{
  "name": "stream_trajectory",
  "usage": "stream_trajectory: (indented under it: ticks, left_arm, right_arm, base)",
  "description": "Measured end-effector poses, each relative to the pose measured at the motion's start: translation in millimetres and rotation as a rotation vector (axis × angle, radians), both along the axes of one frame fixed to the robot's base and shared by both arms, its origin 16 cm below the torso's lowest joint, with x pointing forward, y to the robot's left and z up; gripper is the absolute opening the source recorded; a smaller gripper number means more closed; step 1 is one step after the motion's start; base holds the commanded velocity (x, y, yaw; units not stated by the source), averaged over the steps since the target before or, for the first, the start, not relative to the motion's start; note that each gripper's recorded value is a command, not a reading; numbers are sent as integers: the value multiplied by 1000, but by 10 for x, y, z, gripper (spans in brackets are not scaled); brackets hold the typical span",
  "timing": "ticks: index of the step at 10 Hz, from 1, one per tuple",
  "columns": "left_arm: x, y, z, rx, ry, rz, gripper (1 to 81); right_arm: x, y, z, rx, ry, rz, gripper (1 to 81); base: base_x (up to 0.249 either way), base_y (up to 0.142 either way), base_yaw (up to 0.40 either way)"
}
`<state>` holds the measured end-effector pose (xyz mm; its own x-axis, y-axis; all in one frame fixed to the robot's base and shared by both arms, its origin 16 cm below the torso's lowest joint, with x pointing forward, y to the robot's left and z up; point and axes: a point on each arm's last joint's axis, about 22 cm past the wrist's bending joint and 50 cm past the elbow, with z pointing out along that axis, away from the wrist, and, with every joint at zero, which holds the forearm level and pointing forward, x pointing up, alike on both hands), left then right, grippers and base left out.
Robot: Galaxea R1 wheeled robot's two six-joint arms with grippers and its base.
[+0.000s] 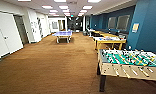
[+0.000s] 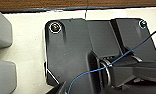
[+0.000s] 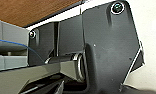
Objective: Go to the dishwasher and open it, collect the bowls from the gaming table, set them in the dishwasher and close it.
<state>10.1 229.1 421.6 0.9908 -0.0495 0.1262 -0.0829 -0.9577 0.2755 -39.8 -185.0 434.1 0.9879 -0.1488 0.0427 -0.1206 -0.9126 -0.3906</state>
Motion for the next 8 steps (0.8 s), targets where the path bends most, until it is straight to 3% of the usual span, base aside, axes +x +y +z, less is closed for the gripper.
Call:
stream_trajectory:
  ticks: [2,3,5,8]
  left_arm:
    - [-183,6,-4,1,23,1,811]
    - [-128,8,-5,2,21,1,811]
    - [60,-3,4,-1,-10,4,811]
    - [25,-1,0,0,0,3,811]
  right_arm:
    - [-212,15,0,0,27,4,811]
    - [-195,13,-2,0,30,6,811]
    - [34,21,-5,-1,-8,-1,811]
    - [5,22,-6,-1,1,1,811]
  base:
    - [130,0,0]
    - [150,0,0]
    - [167,0,0]
    - [171,0,0]
